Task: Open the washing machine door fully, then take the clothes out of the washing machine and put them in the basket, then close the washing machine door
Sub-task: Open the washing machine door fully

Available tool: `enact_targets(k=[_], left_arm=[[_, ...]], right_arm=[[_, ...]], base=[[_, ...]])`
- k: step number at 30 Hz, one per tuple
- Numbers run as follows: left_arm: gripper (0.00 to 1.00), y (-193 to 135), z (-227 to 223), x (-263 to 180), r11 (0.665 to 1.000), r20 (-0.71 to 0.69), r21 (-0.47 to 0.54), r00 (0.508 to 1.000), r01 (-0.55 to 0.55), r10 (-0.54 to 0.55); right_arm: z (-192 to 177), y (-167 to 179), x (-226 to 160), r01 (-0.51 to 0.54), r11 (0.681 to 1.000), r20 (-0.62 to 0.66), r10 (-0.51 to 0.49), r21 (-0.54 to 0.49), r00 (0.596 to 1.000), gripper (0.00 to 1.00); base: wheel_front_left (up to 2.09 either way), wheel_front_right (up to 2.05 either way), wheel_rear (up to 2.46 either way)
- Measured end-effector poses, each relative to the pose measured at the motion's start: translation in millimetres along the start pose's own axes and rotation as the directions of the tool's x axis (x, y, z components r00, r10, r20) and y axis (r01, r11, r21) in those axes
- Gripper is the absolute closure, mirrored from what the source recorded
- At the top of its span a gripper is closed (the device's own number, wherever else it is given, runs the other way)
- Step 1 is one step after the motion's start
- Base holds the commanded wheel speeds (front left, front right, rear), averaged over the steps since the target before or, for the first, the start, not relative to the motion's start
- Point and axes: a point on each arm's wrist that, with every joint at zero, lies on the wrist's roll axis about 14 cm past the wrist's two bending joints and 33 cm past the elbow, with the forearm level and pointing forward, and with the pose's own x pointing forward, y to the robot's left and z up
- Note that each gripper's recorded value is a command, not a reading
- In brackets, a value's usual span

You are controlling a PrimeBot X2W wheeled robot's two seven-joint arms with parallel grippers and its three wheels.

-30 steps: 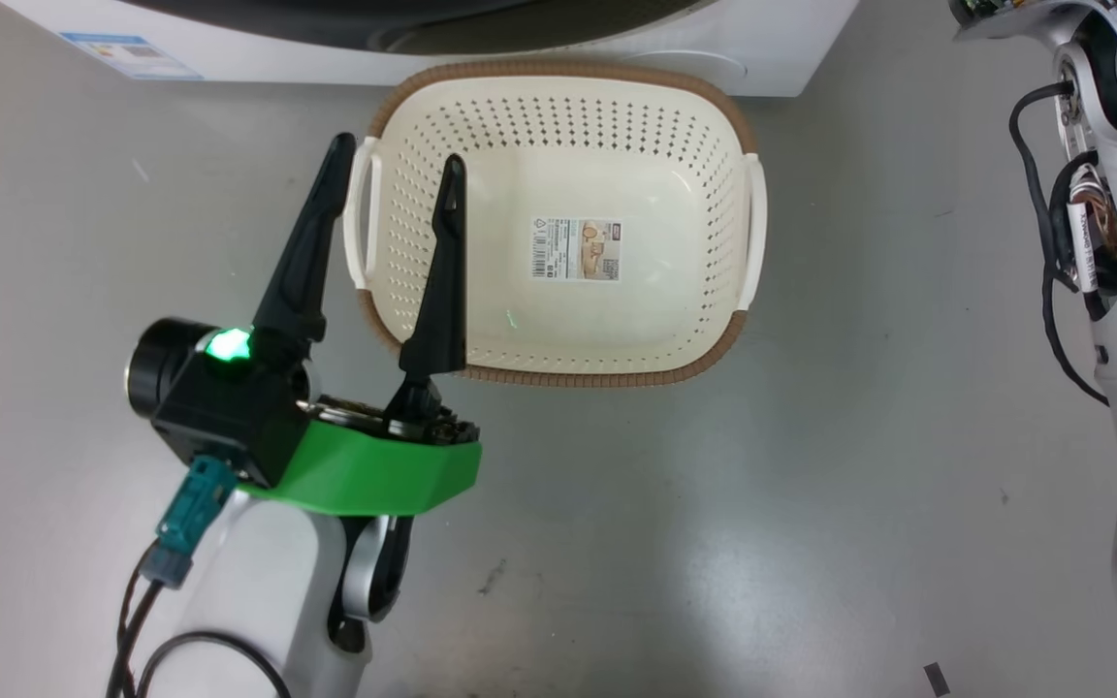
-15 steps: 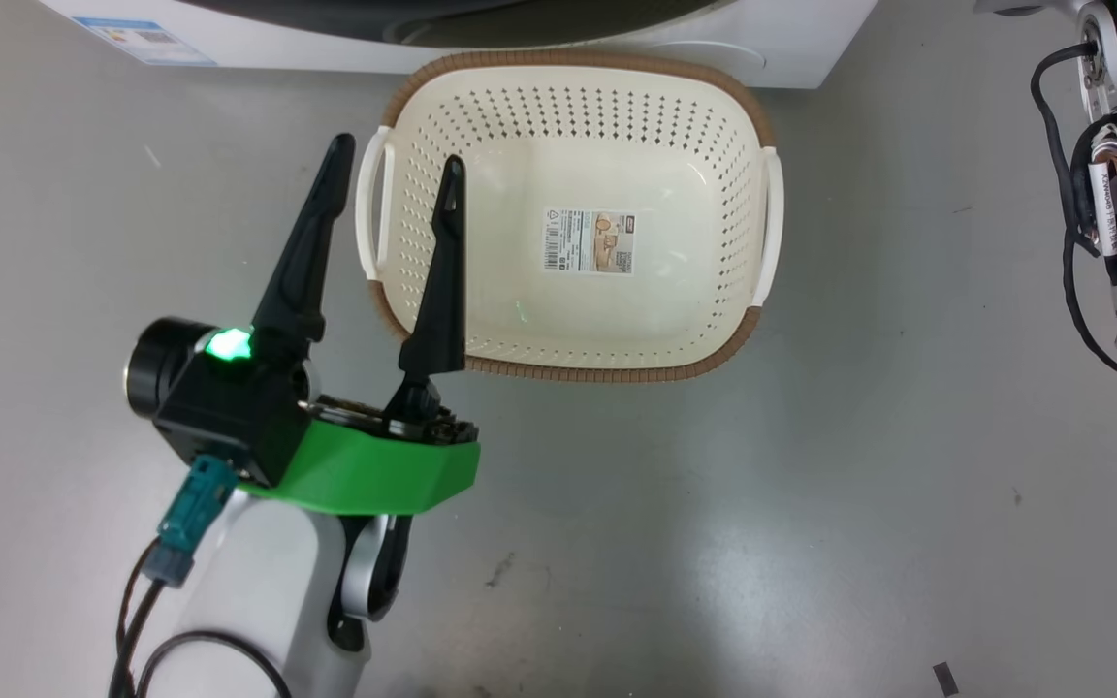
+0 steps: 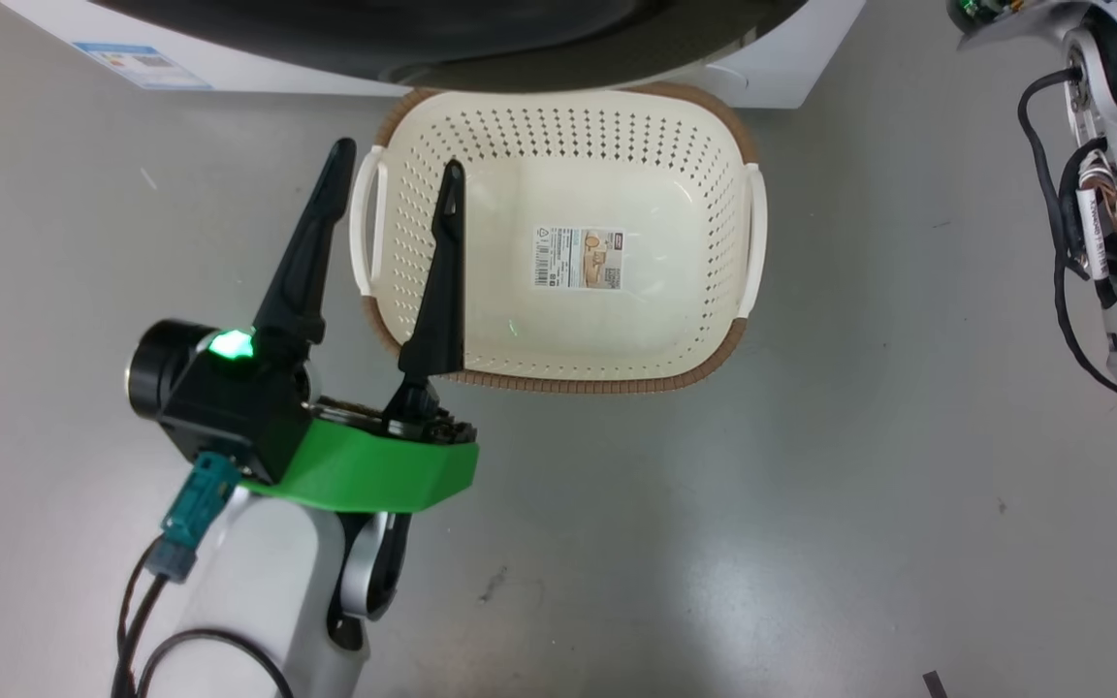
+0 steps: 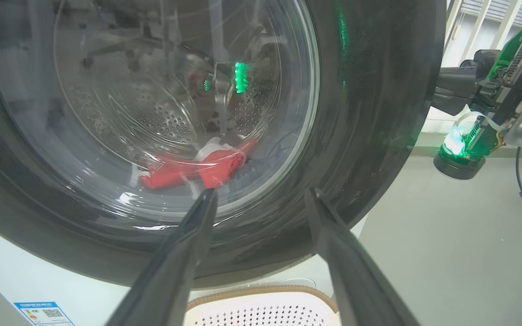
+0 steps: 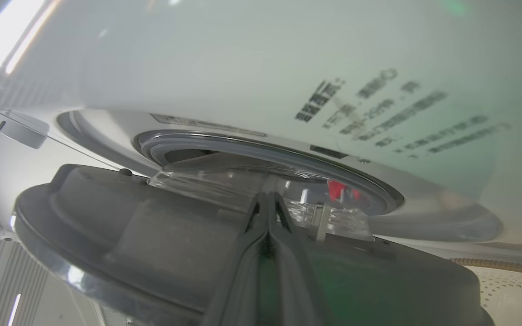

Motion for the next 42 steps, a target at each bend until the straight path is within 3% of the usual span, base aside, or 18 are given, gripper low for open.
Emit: enact_targets(k=[42], left_arm=[[0.00, 2, 29, -32, 0.999, 0.012, -0.005, 0.999, -0.041, 0.041]], right_arm=[[-89, 34, -47, -0.005, 0.999, -0.147, 0.009, 0.032, 0.989, 1.00]], base=[[0.00, 0.00, 0.00]])
